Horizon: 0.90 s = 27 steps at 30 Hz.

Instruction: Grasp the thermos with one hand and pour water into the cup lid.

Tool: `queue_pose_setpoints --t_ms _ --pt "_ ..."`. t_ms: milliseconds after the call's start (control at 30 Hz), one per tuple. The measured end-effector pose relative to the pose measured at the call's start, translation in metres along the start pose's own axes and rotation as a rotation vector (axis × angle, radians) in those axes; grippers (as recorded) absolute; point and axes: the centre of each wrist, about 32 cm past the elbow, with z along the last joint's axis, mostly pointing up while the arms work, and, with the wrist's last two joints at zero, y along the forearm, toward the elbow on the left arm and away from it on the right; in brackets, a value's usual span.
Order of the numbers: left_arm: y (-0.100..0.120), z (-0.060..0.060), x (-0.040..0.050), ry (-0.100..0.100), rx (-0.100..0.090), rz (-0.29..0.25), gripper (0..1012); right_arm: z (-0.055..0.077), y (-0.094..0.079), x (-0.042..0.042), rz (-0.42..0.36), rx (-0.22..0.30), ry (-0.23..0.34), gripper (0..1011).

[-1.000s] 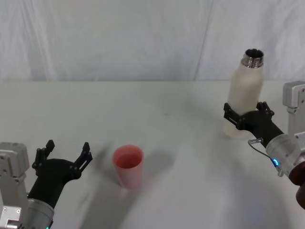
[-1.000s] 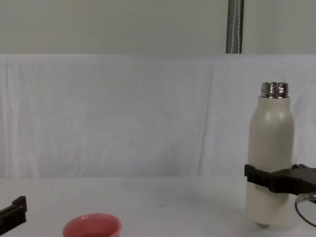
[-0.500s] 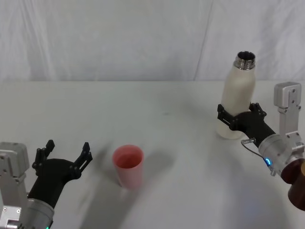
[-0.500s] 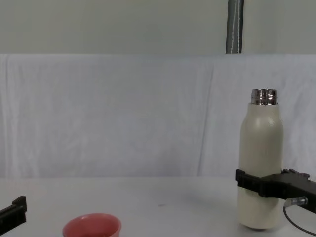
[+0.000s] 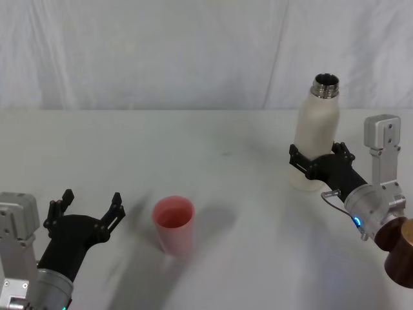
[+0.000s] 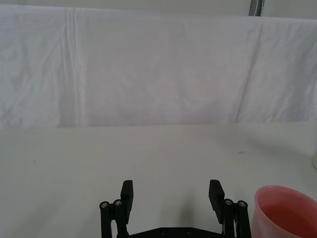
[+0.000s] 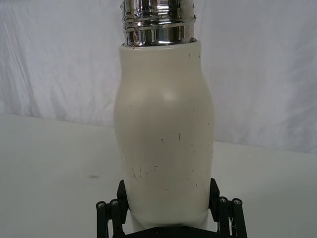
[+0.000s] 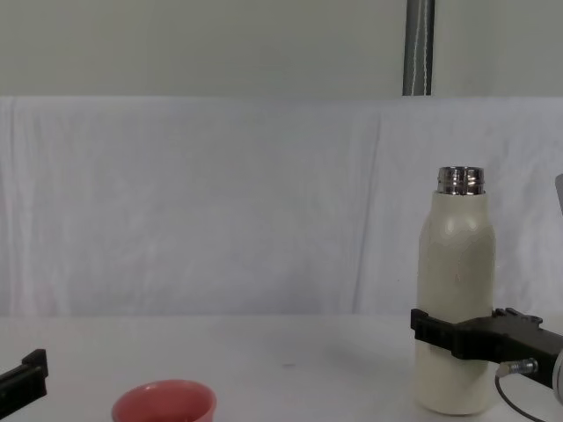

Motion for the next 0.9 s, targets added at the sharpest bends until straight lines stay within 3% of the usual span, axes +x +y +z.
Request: queue_pose_setpoints --t_ms 900 --pt "0.0 0.0 0.0 0.0 0.0 0.0 1001 0.0007 -0.0008 0.0012 -0.004 0.002 -0.001 1001"
